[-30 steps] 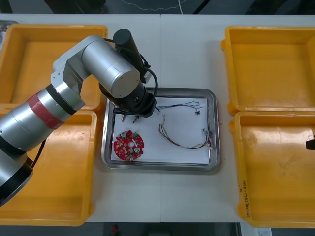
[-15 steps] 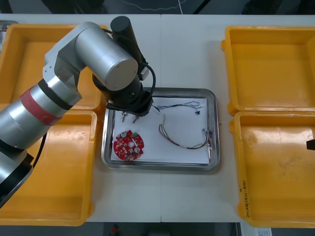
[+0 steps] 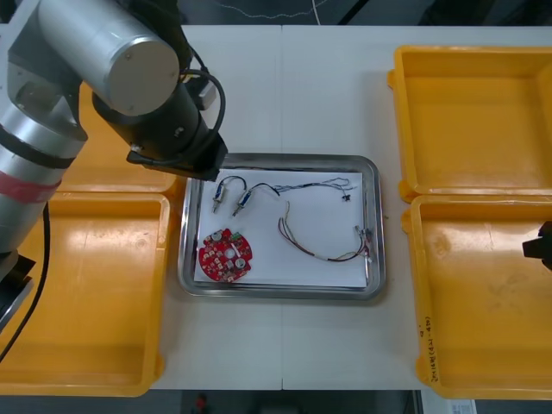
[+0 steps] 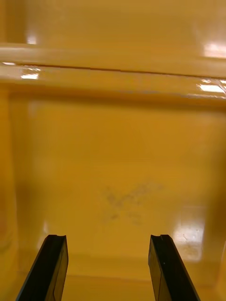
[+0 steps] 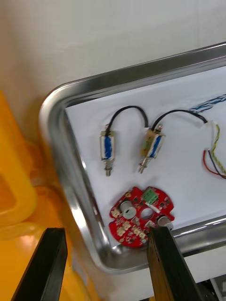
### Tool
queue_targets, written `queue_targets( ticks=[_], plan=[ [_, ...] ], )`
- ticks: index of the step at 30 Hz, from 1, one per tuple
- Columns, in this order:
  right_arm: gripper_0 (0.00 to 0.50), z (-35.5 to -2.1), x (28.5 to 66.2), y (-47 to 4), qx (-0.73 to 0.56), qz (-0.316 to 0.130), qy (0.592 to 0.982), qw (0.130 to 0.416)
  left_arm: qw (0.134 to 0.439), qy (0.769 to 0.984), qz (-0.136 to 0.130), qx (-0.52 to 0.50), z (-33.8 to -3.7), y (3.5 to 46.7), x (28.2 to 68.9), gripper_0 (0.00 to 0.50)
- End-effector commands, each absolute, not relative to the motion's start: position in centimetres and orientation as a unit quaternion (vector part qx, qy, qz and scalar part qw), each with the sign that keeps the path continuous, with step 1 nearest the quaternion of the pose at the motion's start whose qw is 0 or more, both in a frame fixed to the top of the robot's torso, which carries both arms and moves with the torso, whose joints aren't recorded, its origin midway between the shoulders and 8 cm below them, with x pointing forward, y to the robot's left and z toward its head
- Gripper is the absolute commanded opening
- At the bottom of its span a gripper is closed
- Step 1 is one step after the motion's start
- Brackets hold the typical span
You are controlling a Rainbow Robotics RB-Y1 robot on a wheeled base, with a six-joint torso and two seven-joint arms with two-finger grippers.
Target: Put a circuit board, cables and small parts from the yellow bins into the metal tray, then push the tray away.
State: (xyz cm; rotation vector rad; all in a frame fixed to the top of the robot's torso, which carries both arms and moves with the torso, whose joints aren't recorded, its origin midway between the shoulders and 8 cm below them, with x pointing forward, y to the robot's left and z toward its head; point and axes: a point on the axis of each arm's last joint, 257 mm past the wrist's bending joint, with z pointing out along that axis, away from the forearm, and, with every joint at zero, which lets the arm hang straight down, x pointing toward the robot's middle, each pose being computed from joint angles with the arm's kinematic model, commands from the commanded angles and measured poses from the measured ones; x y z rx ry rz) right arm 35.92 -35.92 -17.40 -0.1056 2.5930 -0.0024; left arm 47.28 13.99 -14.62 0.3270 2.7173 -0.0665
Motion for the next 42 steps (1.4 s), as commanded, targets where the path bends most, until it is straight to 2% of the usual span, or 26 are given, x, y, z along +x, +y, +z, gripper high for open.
queue_targets(
  ticks=[1, 5, 11, 16, 20, 34, 42],
  plan=[
    [0.500, -14.7, 37.6, -32.5, -0.098, -0.006, 0.950, 0.297, 0.227, 0.969, -0.019, 0.092, -12.8, 18.1, 47.1, 0.500],
    [0.500, -14.2, 38.4, -29.3, -0.148, 0.005, 0.942, 0.300, 0.237, 0.969, -0.022, 0.071, -12.4, 20.5, 46.9, 0.500],
    [0.500, -14.2, 38.7, -24.5, -0.222, 0.018, 0.930, 0.293, 0.239, 0.970, -0.011, 0.042, -12.8, 24.5, 45.7, 0.500],
    [0.500, -14.8, 38.2, -20.5, -0.288, 0.023, 0.916, 0.278, 0.232, 0.972, -0.021, 0.019, -13.1, 26.8, 44.7, 0.500],
    [0.500, -16.0, 37.2, -17.2, -0.350, 0.022, 0.901, 0.256, 0.236, 0.972, -0.014, 0.005, -13.3, 28.8, 43.8, 0.500],
    [0.500, -20.3, 34.5, -9.7, -0.520, -0.042, 0.828, 0.205, 0.237, 0.971, 0.014, -0.023, -14.1, 34.3, 40.0, 0.500],
    [0.500, -22.0, 35.5, -6.5, -0.568, -0.087, 0.790, 0.214, 0.227, 0.973, 0.016, -0.031, -14.9, 35.9, 38.5, 0.500]
  ],
)
